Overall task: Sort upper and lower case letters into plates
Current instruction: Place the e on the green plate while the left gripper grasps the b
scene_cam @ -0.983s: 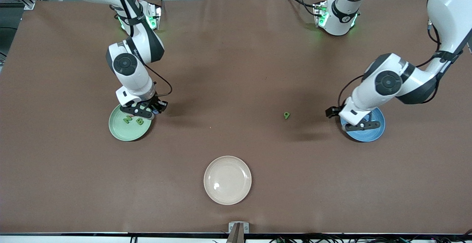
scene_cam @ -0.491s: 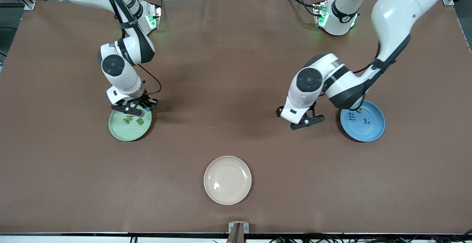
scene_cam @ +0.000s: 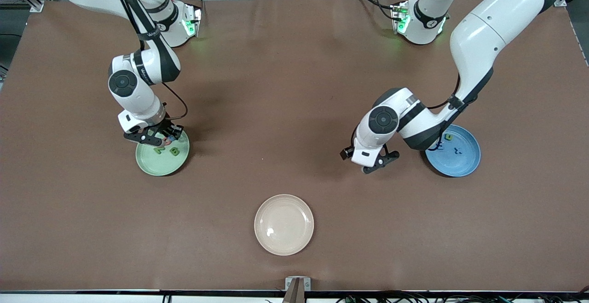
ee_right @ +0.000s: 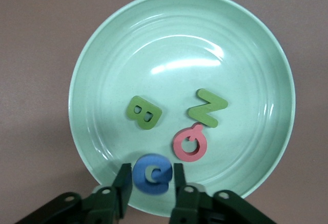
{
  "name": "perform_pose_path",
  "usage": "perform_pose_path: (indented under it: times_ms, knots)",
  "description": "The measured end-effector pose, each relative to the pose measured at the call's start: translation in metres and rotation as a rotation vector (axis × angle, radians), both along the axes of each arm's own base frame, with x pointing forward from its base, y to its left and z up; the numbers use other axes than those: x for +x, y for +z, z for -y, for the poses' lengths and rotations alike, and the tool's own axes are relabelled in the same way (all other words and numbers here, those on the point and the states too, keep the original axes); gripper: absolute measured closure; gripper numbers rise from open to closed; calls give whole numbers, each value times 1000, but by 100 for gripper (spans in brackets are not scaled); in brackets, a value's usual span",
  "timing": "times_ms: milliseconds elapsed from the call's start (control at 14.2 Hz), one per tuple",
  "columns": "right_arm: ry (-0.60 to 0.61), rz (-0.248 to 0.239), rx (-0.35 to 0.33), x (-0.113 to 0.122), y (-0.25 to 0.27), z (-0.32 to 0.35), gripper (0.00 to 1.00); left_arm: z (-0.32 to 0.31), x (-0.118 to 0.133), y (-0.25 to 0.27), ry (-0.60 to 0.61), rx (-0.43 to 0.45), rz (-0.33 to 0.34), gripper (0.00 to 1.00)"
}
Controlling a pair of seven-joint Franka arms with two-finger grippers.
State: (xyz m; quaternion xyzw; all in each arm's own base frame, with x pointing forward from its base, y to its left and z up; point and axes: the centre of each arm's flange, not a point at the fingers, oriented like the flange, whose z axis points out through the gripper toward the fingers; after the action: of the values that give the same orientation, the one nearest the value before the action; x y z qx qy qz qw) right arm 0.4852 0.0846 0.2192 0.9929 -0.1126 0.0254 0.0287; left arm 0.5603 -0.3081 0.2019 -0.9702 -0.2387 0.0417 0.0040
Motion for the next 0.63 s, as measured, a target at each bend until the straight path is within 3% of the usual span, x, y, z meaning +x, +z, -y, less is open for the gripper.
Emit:
perform_pose_path:
  times_ms: [281,351,632]
  knots:
    - [1,-2,-3,4,3,4,13,-11,-5,-17,80,-24,9,4]
    - [13,-32,-15,7,8,5,1,-11,-8,-20,96,-22,4,4]
    - [52,-218,-85,44,93,10,0,-7,-19,-27,134,-9,-15,4]
